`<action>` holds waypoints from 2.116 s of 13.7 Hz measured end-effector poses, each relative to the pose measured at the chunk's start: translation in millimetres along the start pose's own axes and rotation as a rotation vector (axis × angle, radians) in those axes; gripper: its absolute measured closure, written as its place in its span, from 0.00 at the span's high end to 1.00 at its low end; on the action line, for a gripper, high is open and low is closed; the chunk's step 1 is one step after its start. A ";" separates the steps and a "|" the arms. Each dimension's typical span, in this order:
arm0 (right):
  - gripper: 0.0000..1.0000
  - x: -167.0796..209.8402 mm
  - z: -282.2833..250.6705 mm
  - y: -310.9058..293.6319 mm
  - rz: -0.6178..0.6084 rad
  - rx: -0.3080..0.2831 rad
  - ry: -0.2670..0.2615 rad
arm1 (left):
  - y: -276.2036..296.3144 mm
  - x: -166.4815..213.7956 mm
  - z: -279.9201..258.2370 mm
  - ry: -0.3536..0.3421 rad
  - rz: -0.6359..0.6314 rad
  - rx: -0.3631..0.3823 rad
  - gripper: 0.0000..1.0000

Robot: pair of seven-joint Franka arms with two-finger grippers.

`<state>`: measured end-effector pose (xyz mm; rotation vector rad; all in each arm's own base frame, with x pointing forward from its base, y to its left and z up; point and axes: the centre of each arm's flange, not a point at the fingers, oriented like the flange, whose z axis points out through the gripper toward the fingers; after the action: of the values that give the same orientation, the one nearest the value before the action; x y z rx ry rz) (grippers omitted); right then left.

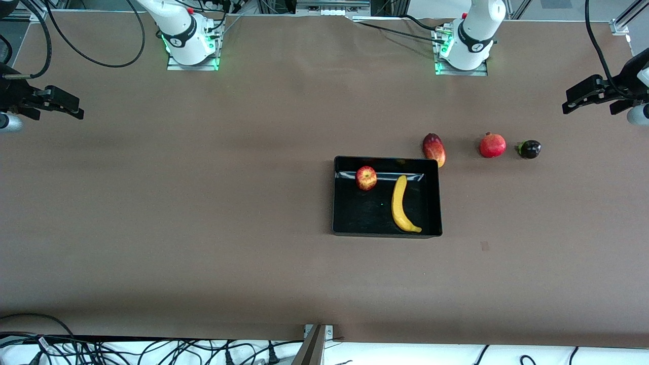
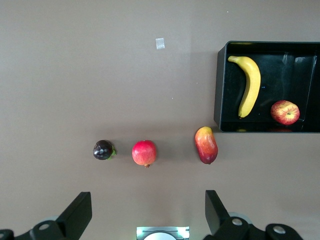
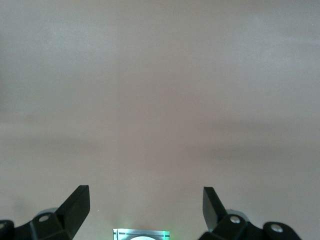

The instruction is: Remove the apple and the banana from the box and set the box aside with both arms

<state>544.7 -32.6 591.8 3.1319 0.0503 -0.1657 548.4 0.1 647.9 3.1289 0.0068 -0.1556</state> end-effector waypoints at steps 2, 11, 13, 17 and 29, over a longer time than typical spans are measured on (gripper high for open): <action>1.00 0.4 0.6 -0.1 0.000 0.000 -0.001 | 0.0 0.1 -0.1 0.001 0.000 0.000 1.00; 1.00 6.8 -12.6 -9.7 -0.019 -0.004 0.034 | 0.0 2.4 0.6 0.015 -0.002 0.000 1.00; 1.00 6.8 -13.2 -10.5 -0.020 -0.004 0.035 | 0.0 2.8 1.7 0.014 -0.003 0.000 1.00; 1.00 6.5 -12.9 -11.7 -0.022 -0.004 0.031 | 0.0 4.1 5.0 0.014 -0.003 0.000 1.00; 1.00 5.9 -12.2 -10.7 -0.020 -0.003 0.025 | 109.8 62.5 99.1 0.041 -0.191 0.002 1.00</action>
<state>551.6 -21.6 603.2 3.1314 0.0822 -0.1269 601.3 -110.3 544.0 3.1281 0.3059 -0.0929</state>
